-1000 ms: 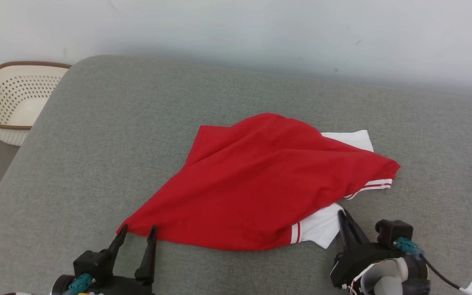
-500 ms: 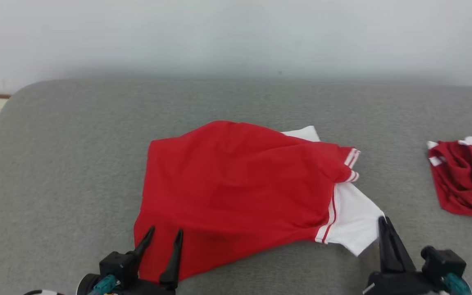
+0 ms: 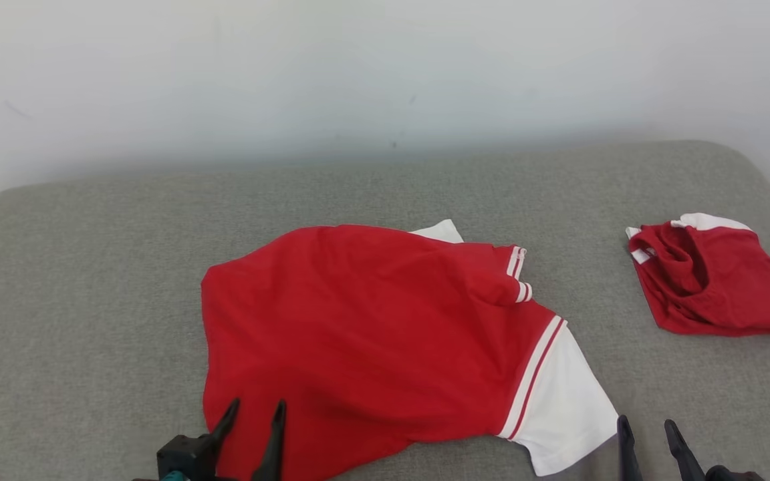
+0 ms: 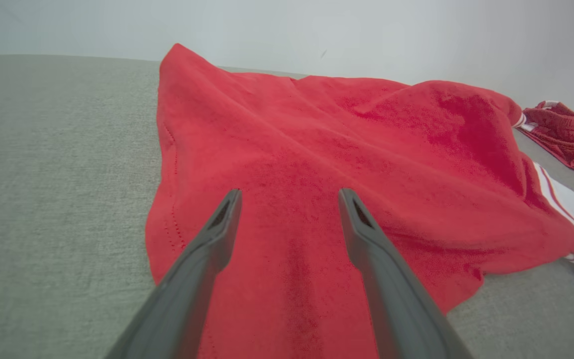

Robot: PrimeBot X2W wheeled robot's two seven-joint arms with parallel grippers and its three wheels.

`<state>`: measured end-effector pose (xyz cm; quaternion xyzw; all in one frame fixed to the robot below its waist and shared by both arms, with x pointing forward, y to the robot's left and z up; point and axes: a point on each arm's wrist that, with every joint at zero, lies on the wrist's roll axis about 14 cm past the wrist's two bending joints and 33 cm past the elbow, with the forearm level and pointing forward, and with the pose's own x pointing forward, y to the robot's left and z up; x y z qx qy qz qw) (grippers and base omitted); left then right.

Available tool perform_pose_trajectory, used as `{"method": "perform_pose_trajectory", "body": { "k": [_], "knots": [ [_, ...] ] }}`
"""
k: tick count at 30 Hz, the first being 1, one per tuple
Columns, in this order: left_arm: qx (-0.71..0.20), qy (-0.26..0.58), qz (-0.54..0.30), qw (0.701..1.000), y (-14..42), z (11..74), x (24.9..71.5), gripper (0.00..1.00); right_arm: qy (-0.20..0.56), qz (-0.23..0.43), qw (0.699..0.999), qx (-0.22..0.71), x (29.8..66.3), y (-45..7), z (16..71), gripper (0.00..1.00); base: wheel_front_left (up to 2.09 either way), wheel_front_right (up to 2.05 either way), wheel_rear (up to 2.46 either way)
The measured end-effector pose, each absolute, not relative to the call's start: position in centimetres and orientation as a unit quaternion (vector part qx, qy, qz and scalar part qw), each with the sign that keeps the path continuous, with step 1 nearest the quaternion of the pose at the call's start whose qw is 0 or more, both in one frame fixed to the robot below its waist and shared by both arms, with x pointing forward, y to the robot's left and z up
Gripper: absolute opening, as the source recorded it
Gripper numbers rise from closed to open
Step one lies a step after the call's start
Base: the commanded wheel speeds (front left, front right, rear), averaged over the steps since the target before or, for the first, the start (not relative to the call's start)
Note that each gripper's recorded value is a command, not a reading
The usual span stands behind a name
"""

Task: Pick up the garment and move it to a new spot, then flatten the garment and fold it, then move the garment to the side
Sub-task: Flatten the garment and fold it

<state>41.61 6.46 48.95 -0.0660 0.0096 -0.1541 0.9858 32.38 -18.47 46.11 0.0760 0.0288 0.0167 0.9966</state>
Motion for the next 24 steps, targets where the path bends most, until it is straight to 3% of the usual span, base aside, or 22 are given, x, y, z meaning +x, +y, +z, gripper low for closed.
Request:
{"method": "perform_pose_trajectory", "body": {
  "k": [12,24],
  "knots": [
    [-0.044,0.003,-0.058,0.997,13.0,48.7,39.2,1.00,-0.024,0.040,0.998,0.042,34.1,-17.6,49.5,1.00,0.00,0.00,0.00],
    [-0.032,-0.009,-0.040,0.999,15.1,49.0,36.7,1.00,-0.035,0.053,0.997,0.032,34.2,-16.8,50.2,1.00,0.00,0.00,0.00]
  ]
}}
